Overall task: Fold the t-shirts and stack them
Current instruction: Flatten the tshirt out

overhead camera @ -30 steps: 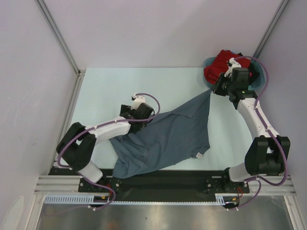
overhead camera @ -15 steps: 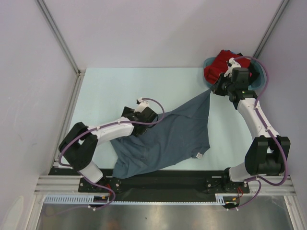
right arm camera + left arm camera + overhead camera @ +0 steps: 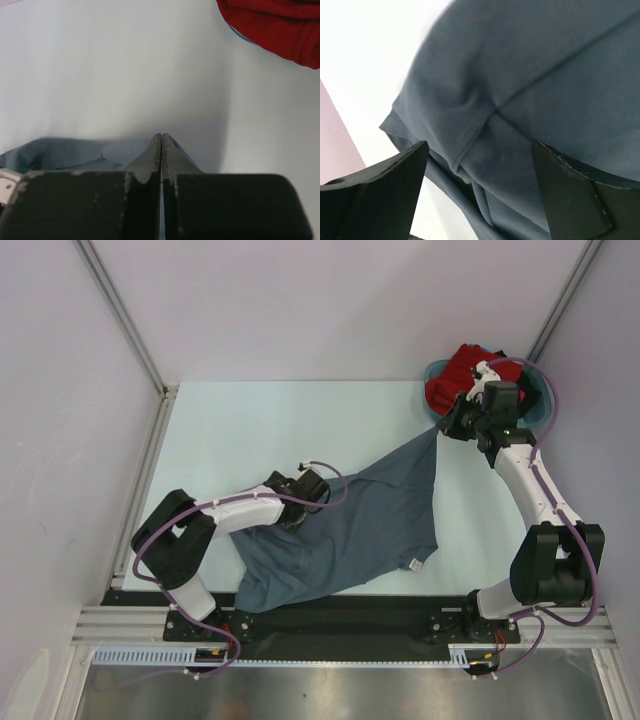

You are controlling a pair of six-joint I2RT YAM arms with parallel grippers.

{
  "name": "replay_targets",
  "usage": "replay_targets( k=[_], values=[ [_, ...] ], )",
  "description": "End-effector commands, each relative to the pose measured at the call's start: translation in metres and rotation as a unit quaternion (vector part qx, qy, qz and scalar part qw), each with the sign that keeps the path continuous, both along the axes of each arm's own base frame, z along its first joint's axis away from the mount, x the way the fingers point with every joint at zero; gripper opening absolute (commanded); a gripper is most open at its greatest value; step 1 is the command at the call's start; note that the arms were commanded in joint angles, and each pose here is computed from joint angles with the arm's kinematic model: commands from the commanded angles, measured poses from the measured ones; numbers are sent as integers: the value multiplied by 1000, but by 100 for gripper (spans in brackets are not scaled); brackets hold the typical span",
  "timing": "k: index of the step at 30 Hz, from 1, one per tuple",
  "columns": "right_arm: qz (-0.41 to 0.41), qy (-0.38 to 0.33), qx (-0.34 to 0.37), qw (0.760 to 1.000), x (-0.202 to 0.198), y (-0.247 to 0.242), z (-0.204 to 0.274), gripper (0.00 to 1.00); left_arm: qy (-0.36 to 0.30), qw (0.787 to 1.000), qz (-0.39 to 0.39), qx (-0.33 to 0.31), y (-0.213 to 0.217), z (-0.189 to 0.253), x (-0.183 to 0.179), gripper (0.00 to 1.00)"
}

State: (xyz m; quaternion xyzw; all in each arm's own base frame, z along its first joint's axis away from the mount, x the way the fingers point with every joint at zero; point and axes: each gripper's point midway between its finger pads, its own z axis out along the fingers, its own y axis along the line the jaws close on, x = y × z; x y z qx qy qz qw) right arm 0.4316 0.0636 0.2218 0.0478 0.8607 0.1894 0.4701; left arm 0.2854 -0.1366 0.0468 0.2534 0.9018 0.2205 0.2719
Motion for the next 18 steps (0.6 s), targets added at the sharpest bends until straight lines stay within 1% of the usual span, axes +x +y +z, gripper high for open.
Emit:
replay_targets(
  k=[1, 6, 10, 14, 16, 18],
  values=[
    [-6, -23, 5, 1000, 9, -10, 13, 0, 12, 999, -27, 24, 4, -6, 0, 89],
    [-3, -22, 10, 1000, 11, -9, 11, 0, -9, 999, -17, 40, 11, -1, 8, 89],
    [-1, -18, 14, 1000, 12, -8, 7, 0, -45, 998, 13, 46, 20, 12, 19, 89],
    [0, -15, 15, 1000, 13, -8, 4, 0, -55, 997, 35, 45, 28, 10, 25, 88],
    [0, -14, 15, 1000, 14, -8, 3, 0, -52, 997, 40, 43, 29, 6, 27, 87],
    [1, -16, 17, 1000, 14, -8, 5, 0, -55, 996, 45, 48, 31, 2, 30, 82]
  ],
)
